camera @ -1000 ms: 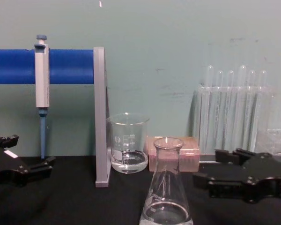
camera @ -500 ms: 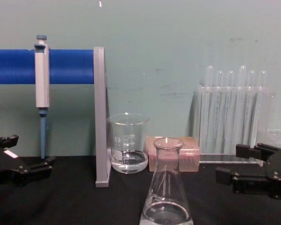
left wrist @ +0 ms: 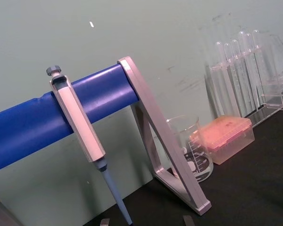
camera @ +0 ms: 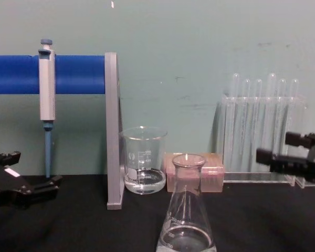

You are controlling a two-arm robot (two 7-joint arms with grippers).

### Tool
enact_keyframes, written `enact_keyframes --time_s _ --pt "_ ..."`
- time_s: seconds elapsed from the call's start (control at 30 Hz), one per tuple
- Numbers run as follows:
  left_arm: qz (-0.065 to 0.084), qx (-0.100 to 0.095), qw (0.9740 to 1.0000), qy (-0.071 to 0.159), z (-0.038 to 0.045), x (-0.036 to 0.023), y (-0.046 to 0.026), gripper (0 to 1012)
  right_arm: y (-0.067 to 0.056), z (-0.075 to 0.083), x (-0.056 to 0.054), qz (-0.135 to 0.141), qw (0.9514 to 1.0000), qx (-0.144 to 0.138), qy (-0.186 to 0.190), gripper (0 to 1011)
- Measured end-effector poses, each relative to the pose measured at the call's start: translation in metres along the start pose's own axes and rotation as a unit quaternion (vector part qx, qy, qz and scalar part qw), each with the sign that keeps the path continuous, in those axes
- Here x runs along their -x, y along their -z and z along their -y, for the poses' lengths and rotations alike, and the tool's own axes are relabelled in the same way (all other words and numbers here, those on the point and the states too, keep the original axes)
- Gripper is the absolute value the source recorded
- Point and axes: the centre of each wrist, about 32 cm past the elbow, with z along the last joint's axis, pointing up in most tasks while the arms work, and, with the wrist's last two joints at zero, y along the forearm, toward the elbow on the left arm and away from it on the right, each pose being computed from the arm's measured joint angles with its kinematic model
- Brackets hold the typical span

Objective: Grasp the erlenmeyer flask with one hand, shake it three times, then place it back.

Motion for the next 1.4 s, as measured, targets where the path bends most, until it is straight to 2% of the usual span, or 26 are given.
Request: enact_keyframes --time_s 0.1,0.33,0.5,0.77,0.87,1.17,1.4 --pt "0.0 0.0 1.0 0.0 0.0 0.0 0.0 1001 -0.001 -0.006 0.001 -0.005 0.9994 -0.013 0.033 1002" --pt "0.0 0.0 1.0 0.0 0.0 0.0 0.0 1001 -0.003 -0.02 0.004 -0.008 0.997 -0.029 0.071 1003" --pt "0.0 0.0 1.0 0.0 0.0 0.0 0.0 1001 -0.001 -0.034 0.01 -0.018 0.9935 -0.034 0.108 1003" --pt "0.0 0.0 1.0 0.0 0.0 0.0 0.0 1001 0.011 -0.05 0.016 -0.034 0.9886 -0.015 0.146 1002" --pt "0.0 0.0 1.0 0.0 0.0 0.0 0.0 1001 0.019 -0.056 0.017 -0.036 0.9868 -0.005 0.158 1002" --pt "0.0 0.0 1.0 0.0 0.0 0.0 0.0 1001 0.039 -0.063 0.019 -0.027 0.9858 0.025 0.164 1002" --pt "0.0 0.0 1.0 0.0 0.0 0.0 0.0 1001 0.05 -0.065 0.02 -0.023 0.985 0.047 0.165 1003"
